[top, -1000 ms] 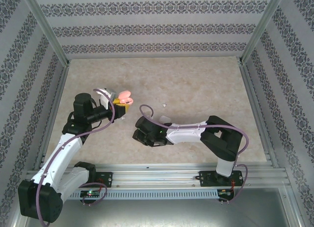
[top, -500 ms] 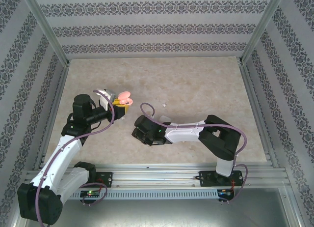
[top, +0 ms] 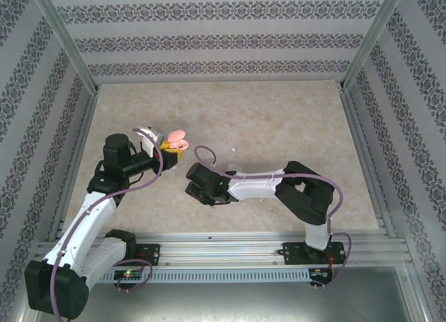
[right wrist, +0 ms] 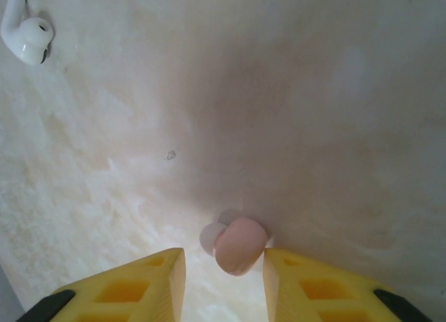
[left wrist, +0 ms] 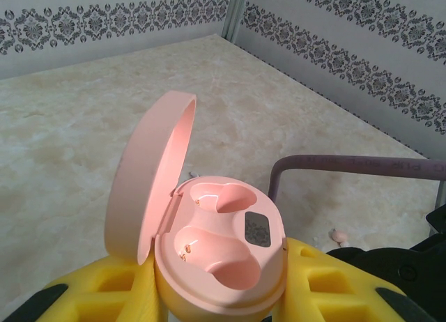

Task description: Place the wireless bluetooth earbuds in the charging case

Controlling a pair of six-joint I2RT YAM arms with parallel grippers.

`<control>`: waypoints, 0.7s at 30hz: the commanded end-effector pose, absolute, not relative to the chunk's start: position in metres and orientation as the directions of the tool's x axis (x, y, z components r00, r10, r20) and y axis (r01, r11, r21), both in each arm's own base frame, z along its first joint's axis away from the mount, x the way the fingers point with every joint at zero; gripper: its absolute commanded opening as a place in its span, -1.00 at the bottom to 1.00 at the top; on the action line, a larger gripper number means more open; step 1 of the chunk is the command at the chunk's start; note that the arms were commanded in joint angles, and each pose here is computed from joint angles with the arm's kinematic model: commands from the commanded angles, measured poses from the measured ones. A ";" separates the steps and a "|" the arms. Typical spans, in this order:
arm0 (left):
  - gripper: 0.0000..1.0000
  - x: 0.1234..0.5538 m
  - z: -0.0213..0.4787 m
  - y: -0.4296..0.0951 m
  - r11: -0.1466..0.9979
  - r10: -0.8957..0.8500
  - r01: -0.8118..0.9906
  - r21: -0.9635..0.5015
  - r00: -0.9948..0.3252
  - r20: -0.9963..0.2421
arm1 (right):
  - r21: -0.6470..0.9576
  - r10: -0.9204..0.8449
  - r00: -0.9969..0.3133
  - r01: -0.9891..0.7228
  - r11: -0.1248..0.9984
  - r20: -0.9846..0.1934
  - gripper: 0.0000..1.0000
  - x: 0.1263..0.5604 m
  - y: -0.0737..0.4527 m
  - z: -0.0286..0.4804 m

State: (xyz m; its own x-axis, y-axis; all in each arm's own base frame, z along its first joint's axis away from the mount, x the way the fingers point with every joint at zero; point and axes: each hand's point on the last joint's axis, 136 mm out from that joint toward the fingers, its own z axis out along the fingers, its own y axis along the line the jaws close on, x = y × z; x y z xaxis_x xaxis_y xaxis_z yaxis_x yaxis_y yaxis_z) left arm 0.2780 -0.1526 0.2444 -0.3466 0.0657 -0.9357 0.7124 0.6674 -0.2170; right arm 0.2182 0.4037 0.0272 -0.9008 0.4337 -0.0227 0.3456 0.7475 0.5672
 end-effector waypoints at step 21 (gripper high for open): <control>-0.71 0.269 0.243 -0.156 0.649 0.095 0.737 -0.191 -0.328 -0.940 | 0.440 0.317 -0.942 0.241 0.865 -0.107 -0.53 0.230 0.395 0.007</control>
